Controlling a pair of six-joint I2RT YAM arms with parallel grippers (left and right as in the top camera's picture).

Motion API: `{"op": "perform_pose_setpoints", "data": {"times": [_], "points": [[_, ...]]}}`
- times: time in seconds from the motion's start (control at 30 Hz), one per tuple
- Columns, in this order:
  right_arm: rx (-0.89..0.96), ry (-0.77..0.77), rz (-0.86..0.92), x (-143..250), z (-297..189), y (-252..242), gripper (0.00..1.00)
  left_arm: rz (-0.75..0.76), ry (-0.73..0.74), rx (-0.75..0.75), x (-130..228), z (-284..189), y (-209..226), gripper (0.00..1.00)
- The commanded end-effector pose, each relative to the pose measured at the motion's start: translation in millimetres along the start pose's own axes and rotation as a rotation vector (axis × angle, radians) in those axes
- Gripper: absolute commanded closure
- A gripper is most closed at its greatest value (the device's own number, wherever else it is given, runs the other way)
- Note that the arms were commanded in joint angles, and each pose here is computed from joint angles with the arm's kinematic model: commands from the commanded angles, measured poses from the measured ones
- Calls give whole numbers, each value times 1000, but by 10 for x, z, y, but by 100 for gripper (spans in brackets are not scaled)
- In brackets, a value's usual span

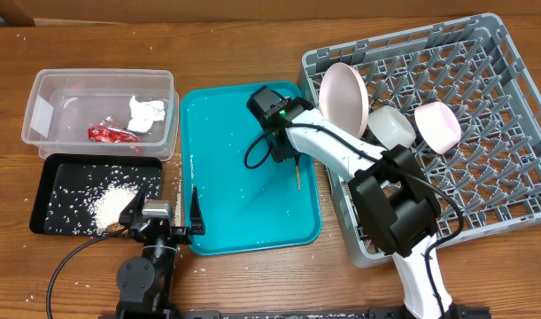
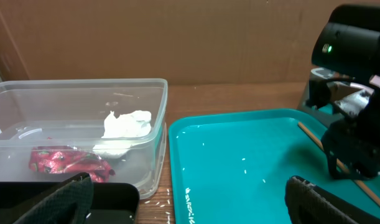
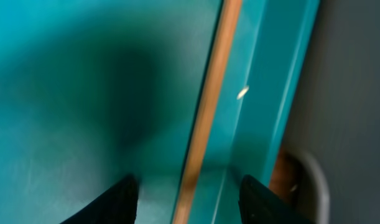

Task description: Sort waste into correct bins and load items into the dishwasher

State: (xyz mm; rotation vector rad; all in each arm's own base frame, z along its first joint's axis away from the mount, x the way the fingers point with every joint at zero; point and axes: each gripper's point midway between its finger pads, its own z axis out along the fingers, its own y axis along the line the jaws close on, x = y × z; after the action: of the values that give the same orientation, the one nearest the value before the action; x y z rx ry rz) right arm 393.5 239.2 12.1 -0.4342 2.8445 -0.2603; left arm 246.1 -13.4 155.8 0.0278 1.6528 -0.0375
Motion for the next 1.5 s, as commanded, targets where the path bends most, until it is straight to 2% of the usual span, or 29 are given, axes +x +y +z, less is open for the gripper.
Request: {"op": "perform_pose_setpoints", "data": {"times": [0.0, 0.03, 0.2, 0.33, 0.4, 0.5, 0.63, 0.8, 0.87, 0.9, 0.97, 1.07, 1.17, 1.2, 1.23, 1.27, 1.33, 1.47], "points": [[17, 98, -15, 224, 212, -7, 72, 7, -8, -8, -8, -3, 19, 0], [12, 122, -21, 280, 205, -4, 96, 7, -8, -8, -8, -3, 19, 0], [-43, 97, -37, 190, -237, 106, 96, 7, -8, -8, -8, -3, 19, 0], [-124, -99, 10, -223, -1018, 28, 96, 7, -8, -9, -8, -3, 20, 0], [-121, -175, 36, -347, -1289, -97, 96, 7, -8, -8, -8, -3, 19, 0], [7, -302, 121, -520, -1636, -625, 96, 7, -8, -8, -8, -3, 19, 0], [91, -273, 73, -541, -1520, -1101, 96, 7, -8, -8, -8, -3, 19, 0], [57, -156, 101, -353, -1103, -1234, 96, 7, -8, -8, -8, -3, 19, 0], [69, -132, 95, -288, -1037, -1243, 83, 7, -8, -8, -8, -3, 19, 0], [69, -129, 94, -276, -1048, -1247, 74, 7, -8, -8, -8, -3, 19, 0], [61, -148, 105, -284, -1180, -1227, 62, 7, -8, -9, -8, -3, 20, 0], [18, -259, 150, -322, -1782, -1156, 51, 7, -8, -8, -8, -3, 19, 0], [-83, -386, 170, -235, -2494, -1020, 48, 7, -8, -8, -8, -3, 19, 0], [-139, -420, 152, -177, -2705, -927, 41, 7, -8, -8, -8, -3, 19, 0], [-232, -480, 118, -55, -3056, -783, 14, 7, -8, -8, -8, -3, 19, 0], [-296, -528, 92, 39, -3301, -685, 0, 7, -8, -9, -8, -3, 20, 0], [-449, -662, 9, 346, -3942, -486, 0, 7, -8, -8, -8, -3, 19, 0], [-371, -745, 29, 772, -4254, -949, 0, 7, -8, -8, -8, -3, 19, 0]]}}
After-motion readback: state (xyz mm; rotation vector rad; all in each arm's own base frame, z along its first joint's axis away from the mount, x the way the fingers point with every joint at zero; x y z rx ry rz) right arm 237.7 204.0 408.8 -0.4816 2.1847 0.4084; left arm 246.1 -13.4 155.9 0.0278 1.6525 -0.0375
